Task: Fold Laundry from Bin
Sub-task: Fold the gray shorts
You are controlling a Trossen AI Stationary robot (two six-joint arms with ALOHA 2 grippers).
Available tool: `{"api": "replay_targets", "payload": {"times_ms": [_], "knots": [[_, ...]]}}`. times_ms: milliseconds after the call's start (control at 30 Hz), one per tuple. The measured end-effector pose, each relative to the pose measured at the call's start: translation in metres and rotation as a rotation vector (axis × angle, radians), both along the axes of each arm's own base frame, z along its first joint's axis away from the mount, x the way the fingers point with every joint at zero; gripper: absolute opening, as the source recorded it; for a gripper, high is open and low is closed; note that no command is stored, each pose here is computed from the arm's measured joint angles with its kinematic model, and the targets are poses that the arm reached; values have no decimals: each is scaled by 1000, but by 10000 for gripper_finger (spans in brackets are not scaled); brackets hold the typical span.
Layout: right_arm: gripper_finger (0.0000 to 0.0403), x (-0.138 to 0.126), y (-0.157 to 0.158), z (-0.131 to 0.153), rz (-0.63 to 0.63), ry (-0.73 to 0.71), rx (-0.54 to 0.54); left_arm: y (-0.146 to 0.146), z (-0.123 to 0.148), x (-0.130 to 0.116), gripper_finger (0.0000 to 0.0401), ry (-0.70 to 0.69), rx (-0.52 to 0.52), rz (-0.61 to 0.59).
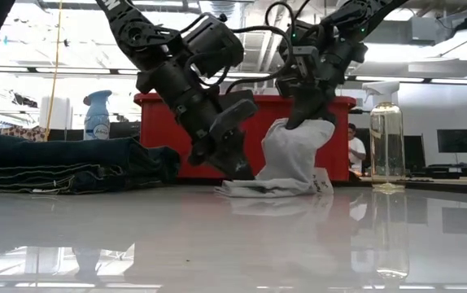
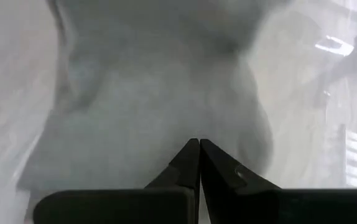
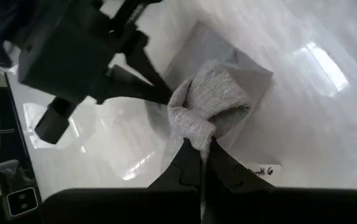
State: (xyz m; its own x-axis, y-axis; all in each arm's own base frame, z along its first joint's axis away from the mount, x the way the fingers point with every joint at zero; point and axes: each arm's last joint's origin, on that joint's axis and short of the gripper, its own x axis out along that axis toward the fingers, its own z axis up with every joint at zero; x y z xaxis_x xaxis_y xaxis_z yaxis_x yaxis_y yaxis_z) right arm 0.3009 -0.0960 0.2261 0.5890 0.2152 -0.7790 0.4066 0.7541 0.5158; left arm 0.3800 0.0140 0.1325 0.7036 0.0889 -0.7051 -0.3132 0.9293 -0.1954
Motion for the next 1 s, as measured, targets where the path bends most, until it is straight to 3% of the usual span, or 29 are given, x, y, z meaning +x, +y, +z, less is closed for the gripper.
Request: {"api": "replay_targets", "payload": {"times_ms": [233,367,567,667,1000], "knots": [[22,11,4,-15,25,15,15,1,2,2,0,-29,-3,19],[22,12,3,-19,7,43,-14,2,3,-4,0,34,0,29],[22,6,-3,-19,1,69,-31,8,31,-23,0,156,121,39],[22,5,-5,-19,-2,78,-30,3,26,-21,0,163,110,-28],[22,2,-6,-20,6,92,-34,-14,-4,-6,0,130,61,-80]]}}
